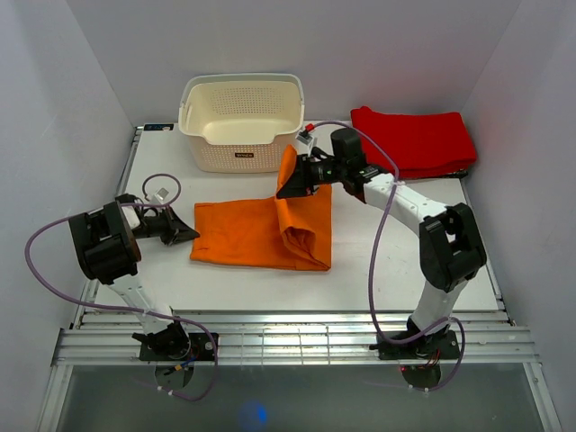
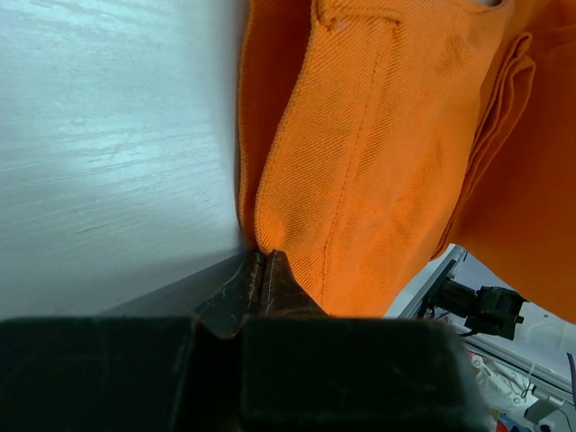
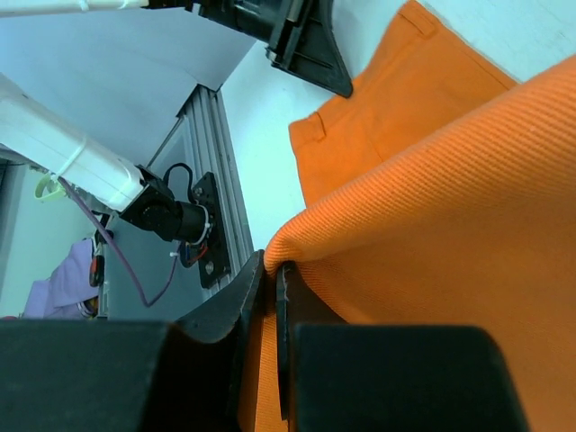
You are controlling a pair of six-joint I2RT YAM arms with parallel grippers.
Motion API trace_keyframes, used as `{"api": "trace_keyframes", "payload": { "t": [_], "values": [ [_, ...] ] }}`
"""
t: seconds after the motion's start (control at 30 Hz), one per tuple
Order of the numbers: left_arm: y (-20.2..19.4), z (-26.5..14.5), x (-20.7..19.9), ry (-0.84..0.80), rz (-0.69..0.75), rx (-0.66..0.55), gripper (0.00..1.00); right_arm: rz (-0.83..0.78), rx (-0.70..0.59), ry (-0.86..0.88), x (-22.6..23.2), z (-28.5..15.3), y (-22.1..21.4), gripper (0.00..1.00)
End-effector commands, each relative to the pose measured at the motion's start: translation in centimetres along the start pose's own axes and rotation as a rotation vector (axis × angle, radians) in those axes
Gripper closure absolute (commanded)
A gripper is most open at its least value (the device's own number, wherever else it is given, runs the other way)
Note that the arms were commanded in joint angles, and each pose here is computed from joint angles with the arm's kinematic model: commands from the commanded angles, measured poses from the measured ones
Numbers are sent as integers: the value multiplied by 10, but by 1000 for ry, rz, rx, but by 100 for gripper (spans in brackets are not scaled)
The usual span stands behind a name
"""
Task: Fold and stack the trousers
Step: Fold the trousers
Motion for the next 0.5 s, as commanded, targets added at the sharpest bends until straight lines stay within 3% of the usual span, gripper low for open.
{"api": "trace_keyframes", "payload": {
  "t": [0.0, 0.47],
  "values": [
    [-15, 15, 11, 82, -4, 59, 100, -116, -92, 93, 21, 26, 35, 92],
    [-33, 34, 0, 35, -70, 115, 100, -72, -25, 177, 30, 135, 14, 92]
  ]
}}
Point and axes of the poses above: each gripper's point midway between its finger pads, its own z axis out along the fingers, its own x axis along the line the jaws close on, y = z × x, the point moved 9 cm from there along -z, back along the fingers, and after that the axes turned 6 degrees about -z, right-handed, at the moved point
